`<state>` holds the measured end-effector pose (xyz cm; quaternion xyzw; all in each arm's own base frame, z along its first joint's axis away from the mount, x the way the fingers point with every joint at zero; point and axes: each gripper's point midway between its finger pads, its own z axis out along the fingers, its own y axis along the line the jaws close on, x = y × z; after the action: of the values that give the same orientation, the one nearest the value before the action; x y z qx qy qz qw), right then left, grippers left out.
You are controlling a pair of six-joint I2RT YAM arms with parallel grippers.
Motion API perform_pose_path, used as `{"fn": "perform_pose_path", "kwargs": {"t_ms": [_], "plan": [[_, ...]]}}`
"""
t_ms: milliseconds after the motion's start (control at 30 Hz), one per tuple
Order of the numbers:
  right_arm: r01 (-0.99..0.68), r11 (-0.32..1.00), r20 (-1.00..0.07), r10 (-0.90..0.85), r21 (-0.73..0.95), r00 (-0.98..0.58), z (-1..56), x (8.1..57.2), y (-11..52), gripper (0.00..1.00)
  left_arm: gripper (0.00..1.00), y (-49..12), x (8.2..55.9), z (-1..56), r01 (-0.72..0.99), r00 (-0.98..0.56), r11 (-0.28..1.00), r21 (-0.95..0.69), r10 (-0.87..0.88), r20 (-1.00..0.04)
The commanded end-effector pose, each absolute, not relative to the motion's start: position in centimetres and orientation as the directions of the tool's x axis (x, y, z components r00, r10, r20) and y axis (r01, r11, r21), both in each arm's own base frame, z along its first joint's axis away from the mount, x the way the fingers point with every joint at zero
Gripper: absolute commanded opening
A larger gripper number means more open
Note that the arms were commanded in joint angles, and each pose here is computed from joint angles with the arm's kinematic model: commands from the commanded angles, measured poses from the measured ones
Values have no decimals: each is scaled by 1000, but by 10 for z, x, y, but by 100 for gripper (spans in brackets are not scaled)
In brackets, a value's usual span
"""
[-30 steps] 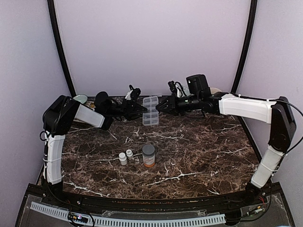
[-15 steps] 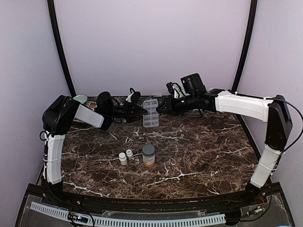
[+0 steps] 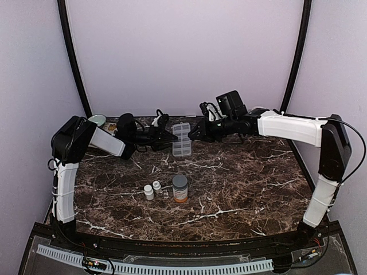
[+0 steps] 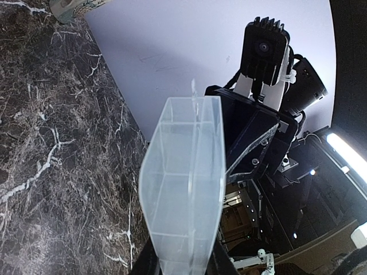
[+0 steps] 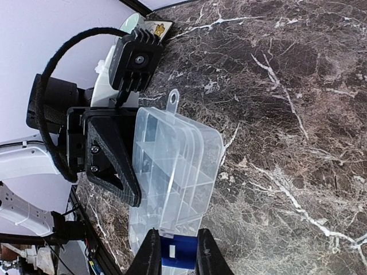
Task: Sort the pills into containers
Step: Open the lid of the pill container.
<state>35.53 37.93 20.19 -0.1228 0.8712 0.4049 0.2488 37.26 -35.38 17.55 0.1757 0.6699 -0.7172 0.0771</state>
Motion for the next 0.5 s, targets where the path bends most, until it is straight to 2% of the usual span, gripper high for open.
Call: {"fn": "perform_pose_path", "kwargs": {"t_ms": [0,267,300,333,367,400,467], "plan": [[-399,678,-525,-24,617,-851,187,357,375,0,1,-341,375,203,421,-900,-96,-902,77,-428],[-390,677,-514,-19,625,-857,182,355,372,0,2,-334,374,199,416,-904,-96,-904,65,-422],[-389,674,-513,-18,628,-858,182,354,371,0,7,-334,373,202,419,-902,-103,-902,64,-427],[-390,668,-511,-17,634,-860,181,354,371,0,68,-334,372,206,428,-898,-113,-897,63,-436],[-388,661,-507,-13,642,-862,181,353,371,0,95,-333,370,210,436,-893,-126,-891,63,-446],[-387,656,-506,-10,648,-862,182,353,371,0,98,-333,370,213,441,-890,-133,-888,64,-452],[-387,650,-505,-7,654,-863,183,352,371,0,99,-332,368,216,447,-886,-141,-883,66,-459]]}}
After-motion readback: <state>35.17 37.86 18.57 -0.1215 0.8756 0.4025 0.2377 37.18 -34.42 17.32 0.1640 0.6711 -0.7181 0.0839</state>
